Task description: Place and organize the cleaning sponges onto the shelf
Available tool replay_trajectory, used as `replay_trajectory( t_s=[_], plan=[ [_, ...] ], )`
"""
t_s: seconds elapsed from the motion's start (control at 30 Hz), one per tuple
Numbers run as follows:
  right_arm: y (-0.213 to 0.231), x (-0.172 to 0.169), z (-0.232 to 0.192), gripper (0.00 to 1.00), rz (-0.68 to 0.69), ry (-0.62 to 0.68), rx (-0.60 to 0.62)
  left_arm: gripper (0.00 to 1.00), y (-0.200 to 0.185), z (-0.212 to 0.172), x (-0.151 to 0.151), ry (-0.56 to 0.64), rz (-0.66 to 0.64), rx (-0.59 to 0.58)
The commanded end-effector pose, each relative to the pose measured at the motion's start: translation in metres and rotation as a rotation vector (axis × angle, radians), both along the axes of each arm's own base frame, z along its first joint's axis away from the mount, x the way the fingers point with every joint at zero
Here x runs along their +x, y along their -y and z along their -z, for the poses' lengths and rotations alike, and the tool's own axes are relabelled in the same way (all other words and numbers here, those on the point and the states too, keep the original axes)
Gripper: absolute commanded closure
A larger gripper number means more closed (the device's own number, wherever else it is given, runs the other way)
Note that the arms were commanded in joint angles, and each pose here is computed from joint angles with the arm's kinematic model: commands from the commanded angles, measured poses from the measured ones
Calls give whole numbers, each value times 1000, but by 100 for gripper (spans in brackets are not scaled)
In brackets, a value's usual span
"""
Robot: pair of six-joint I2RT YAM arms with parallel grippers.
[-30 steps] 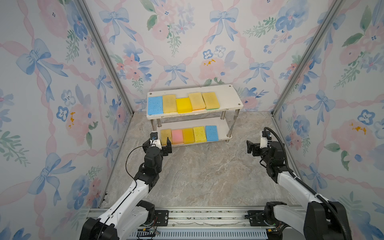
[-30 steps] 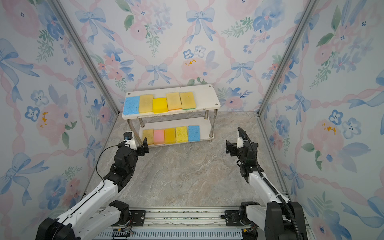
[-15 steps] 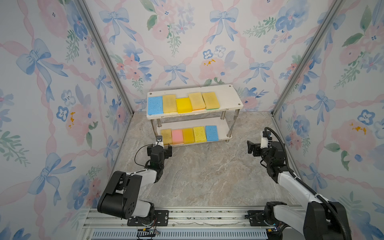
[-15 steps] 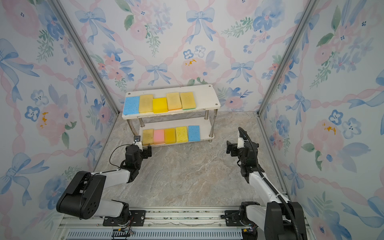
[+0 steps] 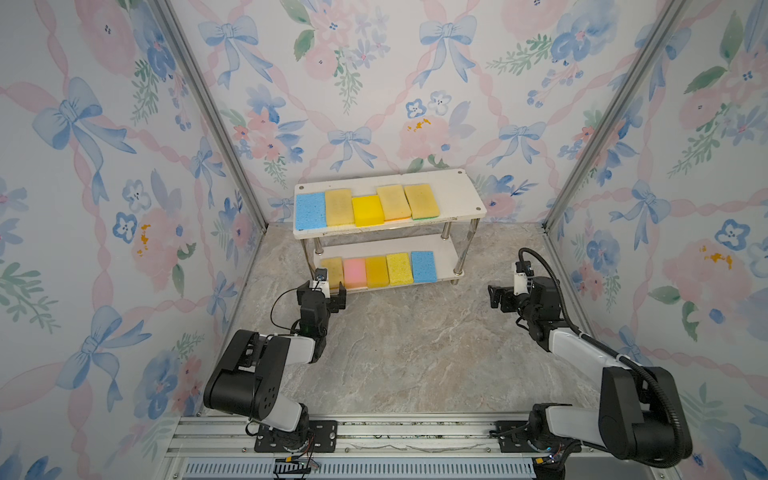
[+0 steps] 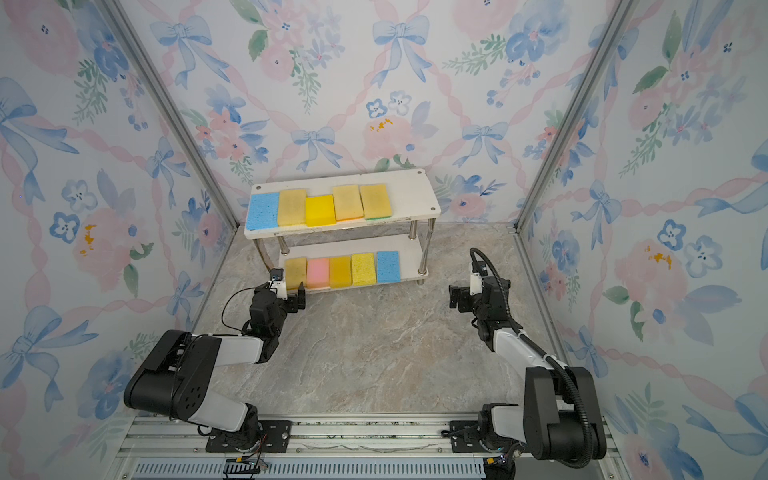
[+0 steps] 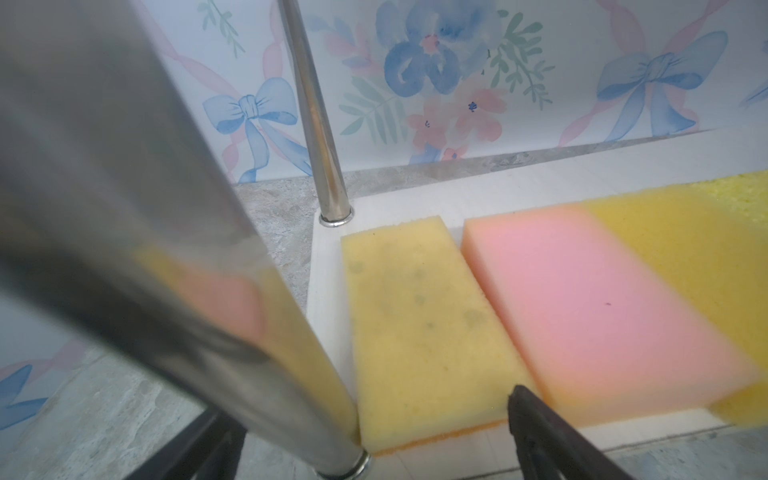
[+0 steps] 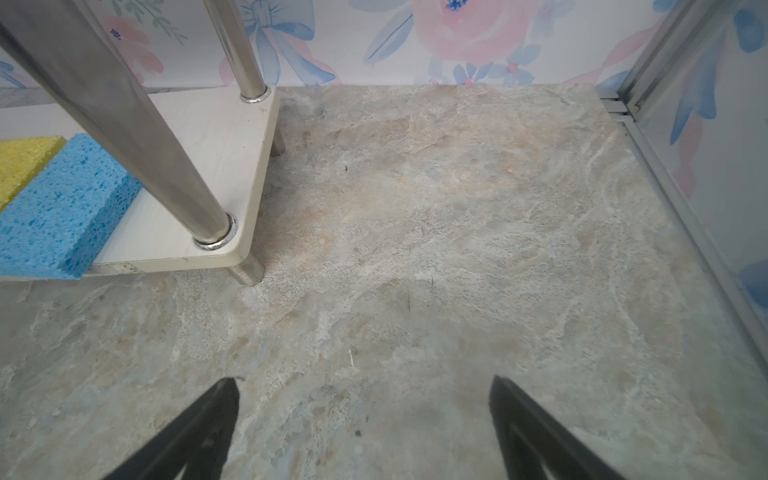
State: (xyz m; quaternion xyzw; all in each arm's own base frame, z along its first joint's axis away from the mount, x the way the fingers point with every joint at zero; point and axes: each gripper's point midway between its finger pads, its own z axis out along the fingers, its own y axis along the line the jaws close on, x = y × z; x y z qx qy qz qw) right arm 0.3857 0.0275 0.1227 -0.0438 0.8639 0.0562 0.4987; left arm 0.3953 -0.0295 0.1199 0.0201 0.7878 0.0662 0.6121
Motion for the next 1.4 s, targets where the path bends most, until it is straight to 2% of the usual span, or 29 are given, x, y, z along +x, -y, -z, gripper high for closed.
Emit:
replay_trajectory(
  t_s=[0.0, 0.33, 0.63, 1.37],
  plan=[
    [-3, 13, -8, 3, -36, 24, -5, 2, -7, -5, -5, 44, -14, -17],
    [-13, 21, 6, 3, -82, 18, 28, 2, -23, -7, -30, 153, -63, -66],
    [-13, 26, 13, 3, -94, 14, 14, 2, -29, -7, -29, 158, -99, -81],
    [-4, 15, 10, 3, -49, 151, -2, 2, -30, -7, -30, 155, -98, -80]
  ],
)
